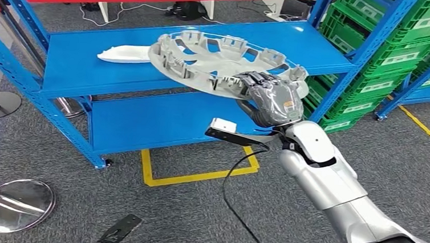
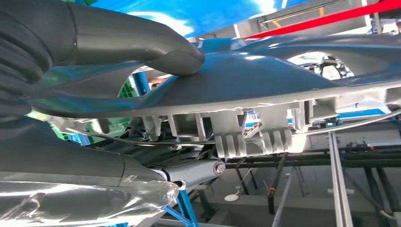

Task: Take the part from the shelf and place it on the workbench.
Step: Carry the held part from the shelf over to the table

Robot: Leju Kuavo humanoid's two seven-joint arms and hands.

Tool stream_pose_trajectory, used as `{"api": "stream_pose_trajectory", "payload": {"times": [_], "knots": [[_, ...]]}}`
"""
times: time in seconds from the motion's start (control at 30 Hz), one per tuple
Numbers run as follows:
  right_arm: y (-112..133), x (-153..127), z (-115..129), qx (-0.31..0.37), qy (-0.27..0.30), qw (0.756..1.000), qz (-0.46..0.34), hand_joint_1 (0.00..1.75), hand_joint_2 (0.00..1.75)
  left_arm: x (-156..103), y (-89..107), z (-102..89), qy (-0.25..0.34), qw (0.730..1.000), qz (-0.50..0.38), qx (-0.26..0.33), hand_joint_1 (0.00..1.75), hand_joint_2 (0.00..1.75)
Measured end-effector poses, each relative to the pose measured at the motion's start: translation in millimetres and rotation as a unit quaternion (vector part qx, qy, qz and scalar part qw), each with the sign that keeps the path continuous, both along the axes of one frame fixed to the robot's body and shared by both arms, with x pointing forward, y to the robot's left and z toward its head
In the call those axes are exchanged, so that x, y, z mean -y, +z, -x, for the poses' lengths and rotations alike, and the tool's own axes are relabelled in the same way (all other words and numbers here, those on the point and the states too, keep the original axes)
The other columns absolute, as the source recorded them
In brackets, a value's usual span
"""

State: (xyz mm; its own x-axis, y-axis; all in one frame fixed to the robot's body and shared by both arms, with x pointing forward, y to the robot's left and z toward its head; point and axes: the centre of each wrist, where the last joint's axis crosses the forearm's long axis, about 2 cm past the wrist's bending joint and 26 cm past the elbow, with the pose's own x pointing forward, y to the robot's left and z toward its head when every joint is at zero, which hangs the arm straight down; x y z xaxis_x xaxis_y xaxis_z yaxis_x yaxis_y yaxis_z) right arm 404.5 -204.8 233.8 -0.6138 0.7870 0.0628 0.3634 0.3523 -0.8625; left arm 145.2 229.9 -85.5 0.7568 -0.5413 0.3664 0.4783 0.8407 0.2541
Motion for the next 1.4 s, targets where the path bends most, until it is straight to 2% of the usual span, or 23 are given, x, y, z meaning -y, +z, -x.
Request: {"api": "stream_pose_trajectory", "payload": {"times": [0.83, 1.03, 1.4], "knots": [[-2, -1, 1, -0.002, -0.001, 1.0, -0.005, 1.75, 1.75, -4, -1.2, 2.5, 0.003, 1.0, 0.0, -0.001, 0.0, 1.75], [0, 5, -2, -0.016, -0.005, 0.999, -0.034, 1.75, 1.75, -3, -1.4, 3.1, 0.005, 1.0, 0.002, 0.005, 0.0, 1.75], [13, 14, -10, -0.01, -0.012, 0.998, -0.055, 1.75, 1.75, -6, -1.3, 2.0, 0.005, 1.0, -0.001, 0.007, 0.0, 1.75]]}}
